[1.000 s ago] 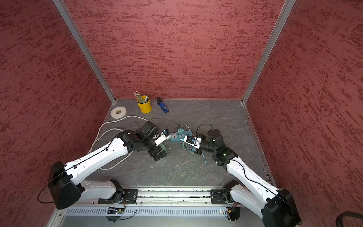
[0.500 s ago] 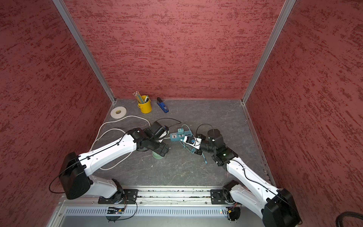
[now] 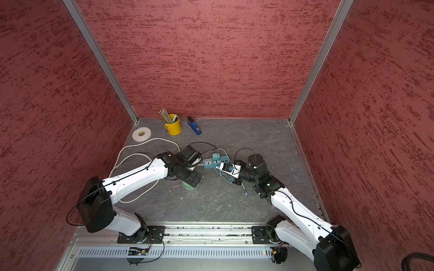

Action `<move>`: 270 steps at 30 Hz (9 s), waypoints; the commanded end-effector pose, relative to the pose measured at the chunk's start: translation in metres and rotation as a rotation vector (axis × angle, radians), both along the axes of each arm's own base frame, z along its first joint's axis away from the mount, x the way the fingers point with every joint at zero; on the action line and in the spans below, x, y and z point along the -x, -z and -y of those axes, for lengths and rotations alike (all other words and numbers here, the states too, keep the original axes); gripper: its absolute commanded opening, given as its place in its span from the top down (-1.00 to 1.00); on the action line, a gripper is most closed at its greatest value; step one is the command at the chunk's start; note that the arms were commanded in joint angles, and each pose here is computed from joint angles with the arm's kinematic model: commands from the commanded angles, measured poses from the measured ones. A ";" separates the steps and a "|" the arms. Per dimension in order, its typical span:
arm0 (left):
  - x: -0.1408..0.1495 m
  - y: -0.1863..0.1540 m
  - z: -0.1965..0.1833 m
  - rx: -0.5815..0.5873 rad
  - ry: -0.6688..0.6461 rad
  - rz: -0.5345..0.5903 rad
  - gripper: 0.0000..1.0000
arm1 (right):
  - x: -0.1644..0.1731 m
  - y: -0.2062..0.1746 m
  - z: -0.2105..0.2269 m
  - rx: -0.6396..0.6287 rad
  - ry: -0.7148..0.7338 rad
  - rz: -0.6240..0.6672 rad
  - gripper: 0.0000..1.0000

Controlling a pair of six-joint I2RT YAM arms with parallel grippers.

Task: Charge the cordless meat grinders
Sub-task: Adjust the cordless meat grinder at the center of the board, then insert the charging cable into the cordless meat grinder.

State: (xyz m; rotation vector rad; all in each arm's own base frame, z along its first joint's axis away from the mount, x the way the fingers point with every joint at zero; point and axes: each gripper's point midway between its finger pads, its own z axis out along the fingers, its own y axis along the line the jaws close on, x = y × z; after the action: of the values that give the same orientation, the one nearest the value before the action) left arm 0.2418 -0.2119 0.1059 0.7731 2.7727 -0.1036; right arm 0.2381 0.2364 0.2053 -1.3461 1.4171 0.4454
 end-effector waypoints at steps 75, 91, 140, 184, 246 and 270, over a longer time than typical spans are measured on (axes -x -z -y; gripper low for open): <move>-0.048 -0.153 -0.020 0.561 0.029 0.584 -0.99 | 0.025 0.017 -0.044 0.015 -0.124 -0.055 1.00; 0.002 -0.042 -0.072 0.659 -0.650 -0.129 -1.00 | 0.048 0.033 -0.098 -0.080 -0.092 -0.280 1.00; 0.002 -0.032 -0.033 0.653 -0.411 -0.158 -0.35 | 0.028 0.064 -0.106 -0.009 0.034 -0.407 1.00; 0.006 -0.016 -0.025 0.602 -0.398 -0.222 -0.06 | 0.028 0.064 -0.122 -0.017 -0.001 -0.470 1.00; 0.007 -0.009 -0.020 0.469 -0.371 -0.210 -0.34 | 0.025 0.062 -0.121 -0.033 -0.001 -0.559 1.00; 0.008 -0.004 -0.022 0.416 -0.366 -0.210 -0.31 | 0.016 0.047 -0.124 -0.016 0.017 -0.531 1.00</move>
State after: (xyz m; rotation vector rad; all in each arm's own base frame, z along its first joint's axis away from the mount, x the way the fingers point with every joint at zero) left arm 0.2413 -0.1860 0.1145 0.1014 2.8420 -0.7023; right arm 0.2079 0.3472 0.1309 -1.2786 1.9300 0.8583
